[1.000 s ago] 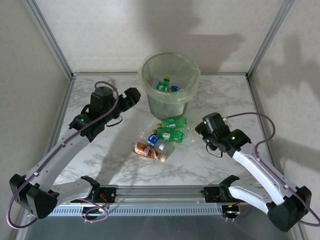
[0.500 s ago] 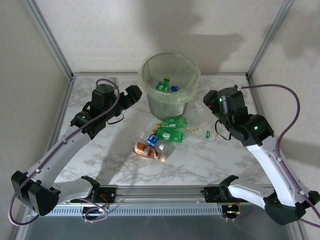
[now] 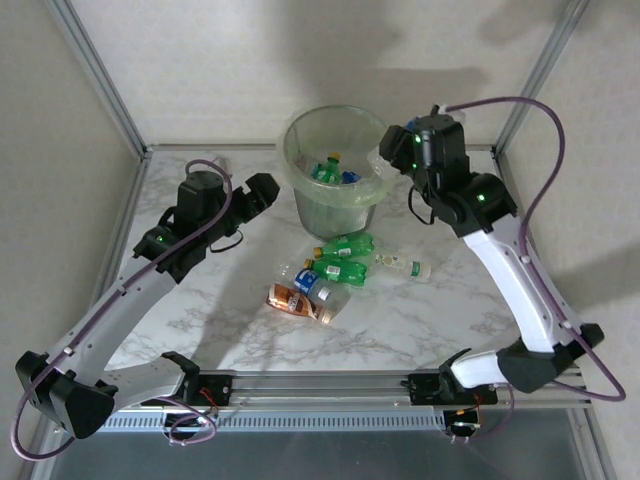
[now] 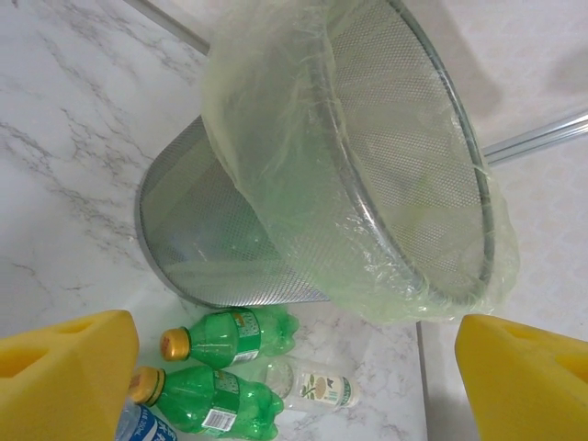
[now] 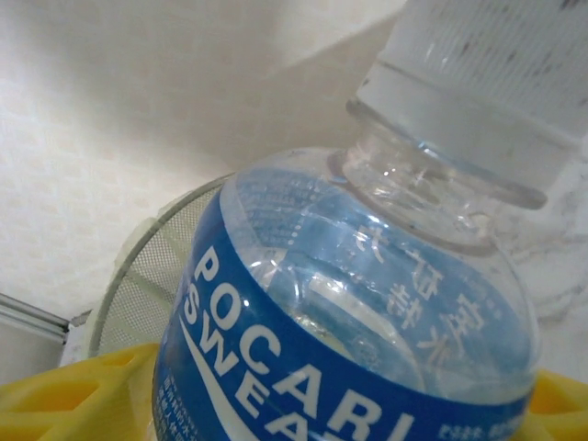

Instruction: Put the plastic bottles in the bin

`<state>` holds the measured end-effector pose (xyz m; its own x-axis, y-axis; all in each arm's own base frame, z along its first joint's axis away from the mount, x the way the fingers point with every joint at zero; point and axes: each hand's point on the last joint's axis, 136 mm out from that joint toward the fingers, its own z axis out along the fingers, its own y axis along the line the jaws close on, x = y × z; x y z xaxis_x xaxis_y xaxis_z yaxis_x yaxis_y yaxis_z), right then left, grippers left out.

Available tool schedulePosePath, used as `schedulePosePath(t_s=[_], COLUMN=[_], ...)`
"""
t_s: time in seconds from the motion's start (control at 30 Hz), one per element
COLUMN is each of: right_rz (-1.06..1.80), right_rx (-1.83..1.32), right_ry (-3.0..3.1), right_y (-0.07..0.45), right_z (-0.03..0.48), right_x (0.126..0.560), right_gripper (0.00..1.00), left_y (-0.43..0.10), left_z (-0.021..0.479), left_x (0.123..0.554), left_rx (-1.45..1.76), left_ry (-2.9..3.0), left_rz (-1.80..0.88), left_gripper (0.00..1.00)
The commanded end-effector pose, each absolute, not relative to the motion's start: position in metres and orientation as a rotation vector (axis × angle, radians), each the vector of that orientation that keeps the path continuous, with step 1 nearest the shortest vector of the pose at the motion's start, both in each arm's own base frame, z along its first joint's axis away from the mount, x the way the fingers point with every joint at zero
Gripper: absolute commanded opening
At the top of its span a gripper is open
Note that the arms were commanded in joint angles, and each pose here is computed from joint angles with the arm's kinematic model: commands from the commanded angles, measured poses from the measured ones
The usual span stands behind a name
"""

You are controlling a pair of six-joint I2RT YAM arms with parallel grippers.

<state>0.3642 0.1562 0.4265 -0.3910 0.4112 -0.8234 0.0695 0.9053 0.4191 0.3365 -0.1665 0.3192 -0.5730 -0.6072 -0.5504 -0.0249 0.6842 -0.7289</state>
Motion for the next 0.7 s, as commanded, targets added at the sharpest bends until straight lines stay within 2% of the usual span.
schedulePosePath(t_s=[0.0, 0.3, 0.37, 0.5, 0.67], right_rz=[0.374, 0.263, 0.221, 0.149, 0.139], right_rx=[0.278, 0.178, 0.168, 0.143, 0.129], right_ry=[1.91, 1.988, 2.002, 2.059, 2.095], right_y=[0.168, 0.198, 0.201, 0.209, 0.216], right_z=[0.443, 0.419, 0.414, 0.396, 0.383], right_x=[0.381, 0.428, 0.439, 0.46, 0.469], right_gripper=[0.7, 0.71, 0.73, 0.86, 0.88], left_y=[-0.155, -0.148, -0.146, -0.145, -0.14], left_z=[0.32, 0.321, 0.321, 0.317, 0.307], left_x=[0.335, 0.34, 0.342, 0.342, 0.338], left_rx=[-0.496, -0.495, -0.5, -0.51, -0.536], left_ry=[2.037, 2.023, 2.018, 2.025, 2.034], left_rz=[-0.83, -0.803, -0.802, -0.802, -0.79], left_gripper=[0.89, 0.91, 0.91, 0.91, 0.94])
